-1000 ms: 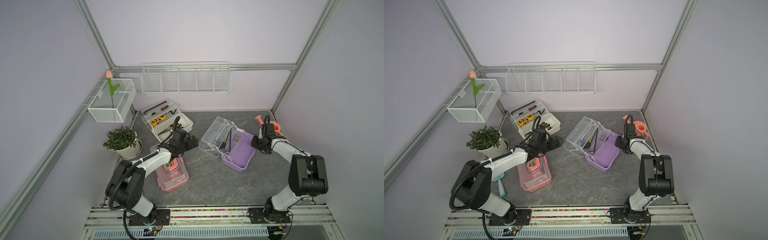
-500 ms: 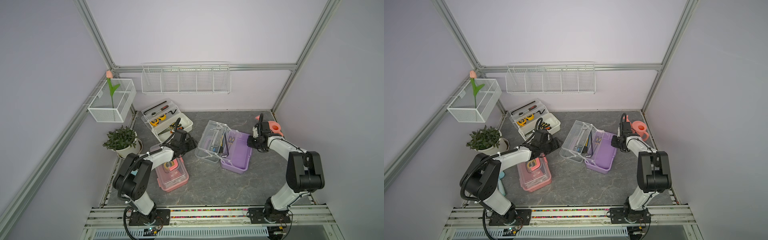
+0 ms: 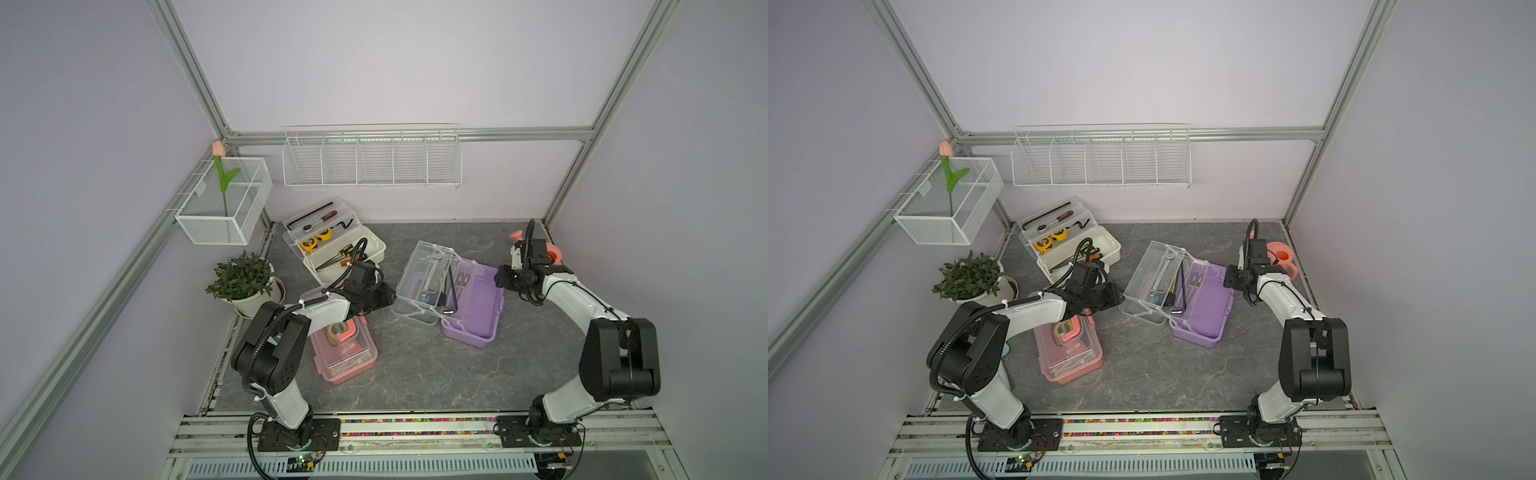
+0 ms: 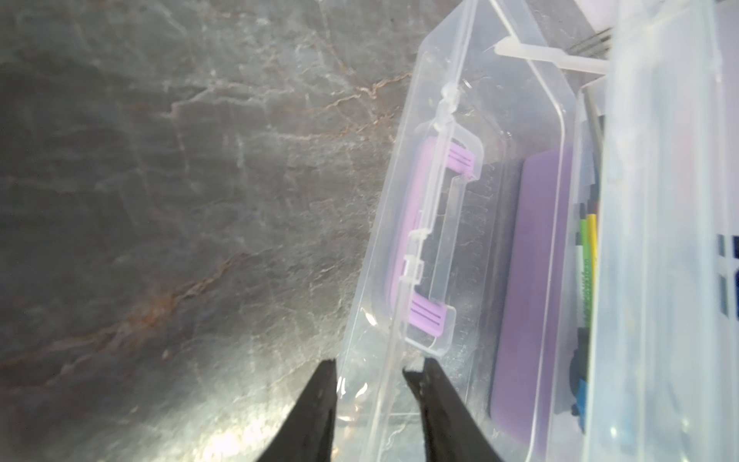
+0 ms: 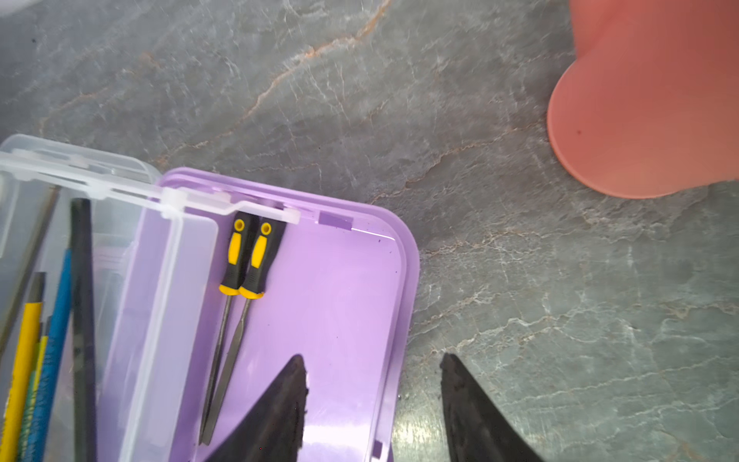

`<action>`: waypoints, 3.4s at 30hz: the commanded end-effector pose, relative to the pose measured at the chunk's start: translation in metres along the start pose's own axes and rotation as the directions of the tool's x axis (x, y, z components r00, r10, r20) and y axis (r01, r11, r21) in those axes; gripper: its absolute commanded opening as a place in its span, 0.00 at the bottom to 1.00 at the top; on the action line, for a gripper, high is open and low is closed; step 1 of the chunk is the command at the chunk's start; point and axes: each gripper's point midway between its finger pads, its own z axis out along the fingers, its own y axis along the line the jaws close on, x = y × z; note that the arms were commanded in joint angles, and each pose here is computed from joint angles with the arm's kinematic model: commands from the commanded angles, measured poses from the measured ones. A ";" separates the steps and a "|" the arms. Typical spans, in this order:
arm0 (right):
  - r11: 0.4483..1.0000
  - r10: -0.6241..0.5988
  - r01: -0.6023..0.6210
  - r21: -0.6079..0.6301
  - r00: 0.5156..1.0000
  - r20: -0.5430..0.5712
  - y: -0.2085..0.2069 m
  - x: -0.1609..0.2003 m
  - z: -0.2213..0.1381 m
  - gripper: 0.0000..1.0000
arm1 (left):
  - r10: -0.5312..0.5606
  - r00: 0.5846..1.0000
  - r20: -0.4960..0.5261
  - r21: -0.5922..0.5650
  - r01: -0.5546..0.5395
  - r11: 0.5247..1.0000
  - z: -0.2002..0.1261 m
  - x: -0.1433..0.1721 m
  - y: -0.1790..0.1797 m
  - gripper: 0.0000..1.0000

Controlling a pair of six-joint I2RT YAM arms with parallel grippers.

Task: Close toolboxes
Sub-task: Close the toolbox lid.

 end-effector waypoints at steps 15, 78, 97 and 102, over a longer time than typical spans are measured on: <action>0.993 0.117 -0.117 0.011 0.992 0.046 -0.019 0.017 -0.030 0.58 | 0.135 0.988 -0.073 -0.118 -0.143 0.983 0.012 0.018 0.010 0.13; 0.535 0.211 -0.113 -0.837 0.977 0.004 0.221 -0.023 -0.095 0.51 | 0.888 0.387 0.247 -0.549 -0.700 0.457 -0.104 -0.024 -0.204 0.11; 0.461 0.269 -0.187 -0.867 0.961 -0.064 0.244 -0.029 -0.078 0.32 | 0.891 0.362 0.275 -0.550 -0.701 0.454 -0.104 -0.010 -0.205 0.11; 0.445 0.269 -0.193 -0.875 0.960 -0.075 0.247 -0.028 -0.076 0.15 | 0.884 0.373 0.281 -0.558 -0.686 0.467 -0.105 -0.011 -0.203 0.15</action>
